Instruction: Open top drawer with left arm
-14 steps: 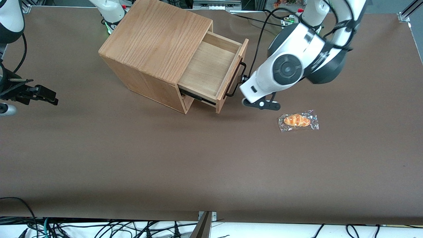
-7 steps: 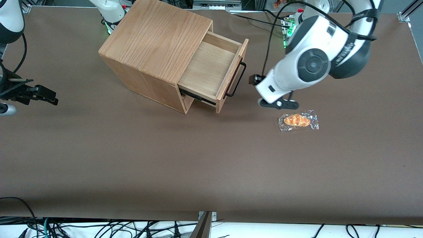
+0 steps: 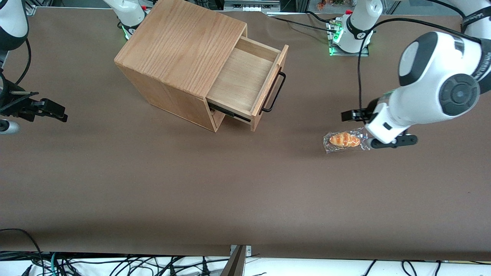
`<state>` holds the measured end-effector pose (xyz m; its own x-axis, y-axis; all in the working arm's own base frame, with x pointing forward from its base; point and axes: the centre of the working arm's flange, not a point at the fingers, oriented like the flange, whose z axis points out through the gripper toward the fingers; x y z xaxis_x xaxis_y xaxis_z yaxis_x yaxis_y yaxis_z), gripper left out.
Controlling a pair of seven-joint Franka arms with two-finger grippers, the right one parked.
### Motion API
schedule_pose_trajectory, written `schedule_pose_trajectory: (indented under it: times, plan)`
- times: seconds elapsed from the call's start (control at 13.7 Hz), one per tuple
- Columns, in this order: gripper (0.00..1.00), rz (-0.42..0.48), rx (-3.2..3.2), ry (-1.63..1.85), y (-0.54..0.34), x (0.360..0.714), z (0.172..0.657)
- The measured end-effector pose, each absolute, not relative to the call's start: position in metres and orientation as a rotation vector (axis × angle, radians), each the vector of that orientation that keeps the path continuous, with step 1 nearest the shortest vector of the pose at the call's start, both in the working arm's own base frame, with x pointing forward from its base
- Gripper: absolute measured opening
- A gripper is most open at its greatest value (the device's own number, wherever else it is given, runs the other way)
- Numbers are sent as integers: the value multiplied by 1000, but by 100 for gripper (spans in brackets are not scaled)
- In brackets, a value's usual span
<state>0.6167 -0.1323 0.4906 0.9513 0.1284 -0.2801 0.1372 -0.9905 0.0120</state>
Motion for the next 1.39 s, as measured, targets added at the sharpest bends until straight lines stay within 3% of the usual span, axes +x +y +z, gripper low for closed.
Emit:
schedule_pose_trajectory:
  times: [0.73,1.39]
  plan:
    - [100,-157,3125,173,-33,647,523]
    - [100,-171,3157,-79,-6,653,511]
